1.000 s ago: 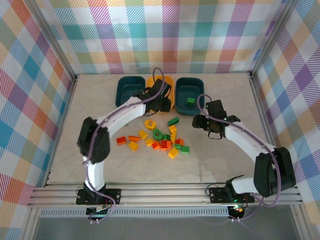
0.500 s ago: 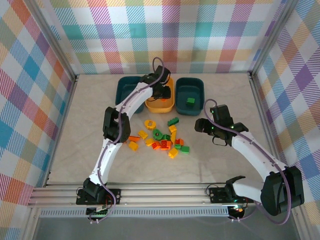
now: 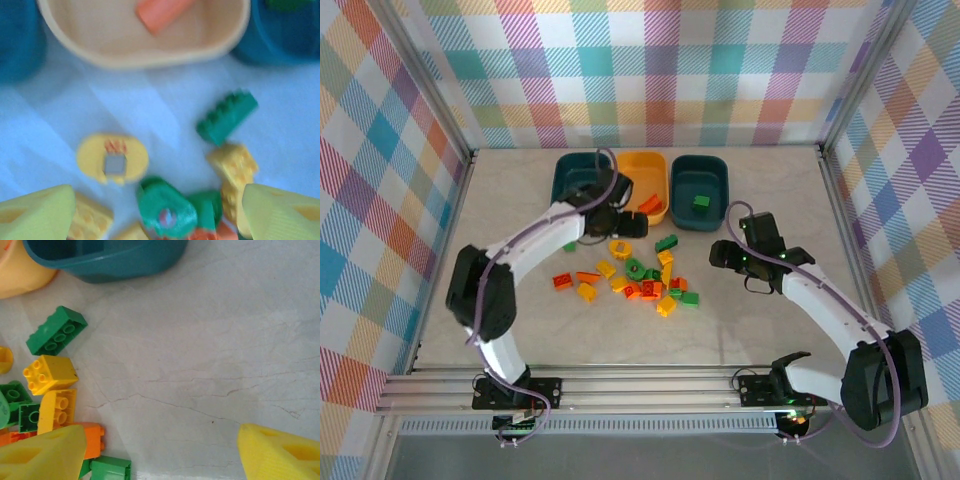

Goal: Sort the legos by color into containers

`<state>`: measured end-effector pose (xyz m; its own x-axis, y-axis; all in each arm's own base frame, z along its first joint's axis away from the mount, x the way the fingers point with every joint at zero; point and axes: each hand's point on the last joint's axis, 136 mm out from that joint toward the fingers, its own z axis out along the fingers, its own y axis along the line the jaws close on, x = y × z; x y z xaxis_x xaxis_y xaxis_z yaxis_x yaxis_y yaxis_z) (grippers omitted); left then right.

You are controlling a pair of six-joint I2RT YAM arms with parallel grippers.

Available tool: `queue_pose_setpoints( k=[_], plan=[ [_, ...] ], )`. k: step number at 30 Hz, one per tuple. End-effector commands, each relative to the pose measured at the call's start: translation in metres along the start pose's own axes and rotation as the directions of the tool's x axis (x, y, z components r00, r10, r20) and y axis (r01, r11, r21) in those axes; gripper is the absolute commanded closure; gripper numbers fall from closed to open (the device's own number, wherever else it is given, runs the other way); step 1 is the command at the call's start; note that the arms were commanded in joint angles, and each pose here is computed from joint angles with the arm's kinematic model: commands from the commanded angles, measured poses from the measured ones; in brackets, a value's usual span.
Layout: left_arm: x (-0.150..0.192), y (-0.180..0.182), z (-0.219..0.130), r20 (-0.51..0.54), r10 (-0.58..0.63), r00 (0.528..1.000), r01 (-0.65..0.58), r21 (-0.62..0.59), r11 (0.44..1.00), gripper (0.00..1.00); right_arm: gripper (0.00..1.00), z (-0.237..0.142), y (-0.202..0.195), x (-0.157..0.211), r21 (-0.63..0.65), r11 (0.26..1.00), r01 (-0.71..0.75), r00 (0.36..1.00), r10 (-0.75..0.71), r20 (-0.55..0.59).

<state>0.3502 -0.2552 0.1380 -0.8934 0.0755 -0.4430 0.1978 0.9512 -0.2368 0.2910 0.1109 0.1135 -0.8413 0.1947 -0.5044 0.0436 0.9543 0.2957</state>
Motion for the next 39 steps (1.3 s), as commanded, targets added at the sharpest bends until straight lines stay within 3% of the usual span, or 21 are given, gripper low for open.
queue_pose_setpoints(
  k=[1, 5, 10, 18, 22, 27, 35, 39],
  plan=[
    [0.063, -0.048, 0.007, -0.075, 0.066, 0.995, -0.059, 0.094, 0.994, 0.14, 0.22, 0.008, -0.004, 0.002, 0.033, 0.999, 0.012, 1.000, -0.011, -0.011],
    [0.129, -0.086, 0.008, -0.135, 0.154, 0.979, -0.135, 0.140, 0.981, 0.14, 0.21, 0.005, -0.018, -0.007, 0.119, 0.992, 0.037, 0.999, -0.039, 0.016],
    [0.163, -0.092, 0.027, -0.180, 0.254, 0.951, -0.239, 0.101, 0.966, 0.13, 0.20, 0.008, -0.018, -0.003, 0.111, 0.994, 0.015, 1.000, -0.017, 0.017],
    [0.166, -0.098, 0.049, -0.181, 0.393, 0.902, -0.377, 0.114, 0.919, 0.14, 0.19, 0.005, -0.022, 0.000, 0.123, 0.992, 0.011, 1.000, -0.013, 0.015],
    [0.159, -0.089, 0.056, -0.159, 0.406, 0.900, -0.403, 0.050, 0.914, 0.17, 0.19, 0.005, -0.023, 0.001, 0.128, 0.992, 0.013, 1.000, -0.014, 0.011],
    [0.160, -0.091, 0.061, -0.148, 0.410, 0.900, -0.405, 0.062, 0.912, 0.22, 0.20, 0.009, -0.021, 0.002, 0.120, 0.993, 0.009, 1.000, -0.009, -0.001],
    [0.169, -0.107, 0.062, -0.147, 0.420, 0.896, -0.401, 0.143, 0.905, 0.34, 0.22, 0.012, -0.017, -0.003, 0.116, 0.993, 0.010, 1.000, -0.010, -0.007],
    [0.179, -0.106, 0.066, -0.174, 0.434, 0.884, -0.412, 0.149, 0.899, 0.46, 0.22, 0.013, -0.017, -0.004, 0.118, 0.993, 0.008, 1.000, -0.007, -0.006]
  ],
)
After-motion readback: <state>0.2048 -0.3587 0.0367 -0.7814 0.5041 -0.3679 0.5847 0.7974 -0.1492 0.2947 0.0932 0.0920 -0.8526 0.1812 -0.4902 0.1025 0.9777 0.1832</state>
